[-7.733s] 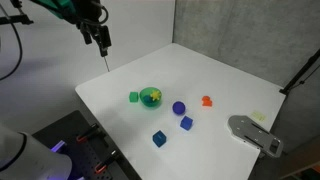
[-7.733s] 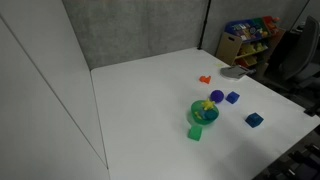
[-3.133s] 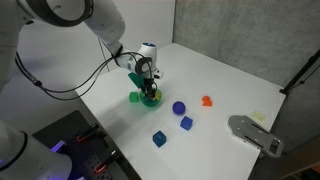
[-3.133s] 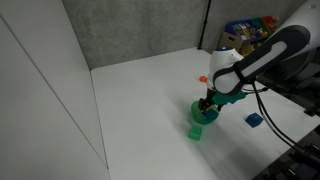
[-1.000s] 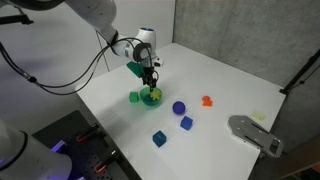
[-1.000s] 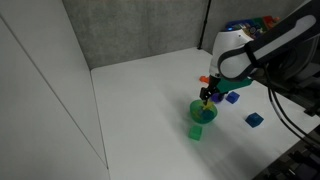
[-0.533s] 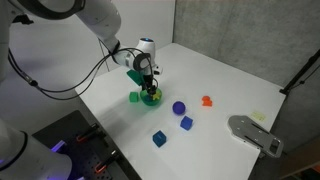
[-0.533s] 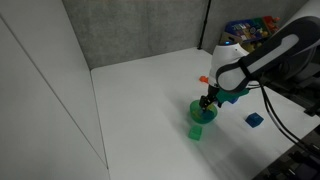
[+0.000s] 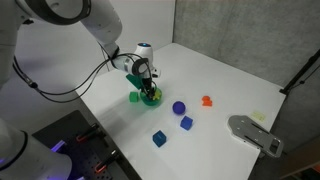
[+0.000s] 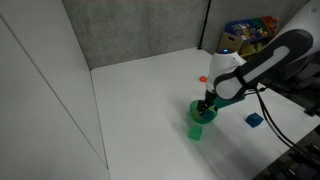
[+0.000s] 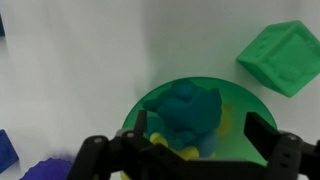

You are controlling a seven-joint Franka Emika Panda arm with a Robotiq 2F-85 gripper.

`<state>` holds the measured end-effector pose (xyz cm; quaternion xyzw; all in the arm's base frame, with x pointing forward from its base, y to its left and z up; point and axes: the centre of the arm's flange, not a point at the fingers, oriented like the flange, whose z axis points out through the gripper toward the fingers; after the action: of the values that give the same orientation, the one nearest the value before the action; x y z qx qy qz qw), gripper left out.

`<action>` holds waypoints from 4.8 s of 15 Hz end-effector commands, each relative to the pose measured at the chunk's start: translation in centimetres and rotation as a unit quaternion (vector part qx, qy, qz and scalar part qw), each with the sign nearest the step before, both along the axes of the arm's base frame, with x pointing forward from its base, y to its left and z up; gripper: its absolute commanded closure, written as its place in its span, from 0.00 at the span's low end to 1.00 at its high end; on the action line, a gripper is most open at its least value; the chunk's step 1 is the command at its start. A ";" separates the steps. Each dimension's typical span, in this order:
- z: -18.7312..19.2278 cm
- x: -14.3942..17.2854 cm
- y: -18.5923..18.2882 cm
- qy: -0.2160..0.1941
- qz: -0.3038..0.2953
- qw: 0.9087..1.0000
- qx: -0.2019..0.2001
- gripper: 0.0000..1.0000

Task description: Remove the light blue toy from the green plate and put it on the worktop

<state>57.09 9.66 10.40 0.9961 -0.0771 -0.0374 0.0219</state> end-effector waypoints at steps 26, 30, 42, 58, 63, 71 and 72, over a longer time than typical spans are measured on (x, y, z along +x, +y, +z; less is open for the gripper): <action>16.2 3.2 -6.1 -0.069 -0.045 0.996 0.022 0.93; 16.3 3.2 -10.9 -0.074 -0.071 0.995 -0.006 0.93; 10.5 -1.2 -23.9 -0.012 -0.081 0.987 -0.137 0.51; 12.9 -1.5 -20.5 -0.015 -0.044 0.989 -0.139 0.00; 16.1 -1.8 -15.6 -0.030 -0.024 0.992 -0.119 0.00; 23.4 -5.6 -9.8 -0.046 -0.013 0.997 -0.062 0.00; 24.6 -5.9 -9.4 -0.044 -0.018 0.998 -0.050 0.00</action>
<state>53.49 -0.51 31.28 0.9913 -0.0865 0.0141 0.0982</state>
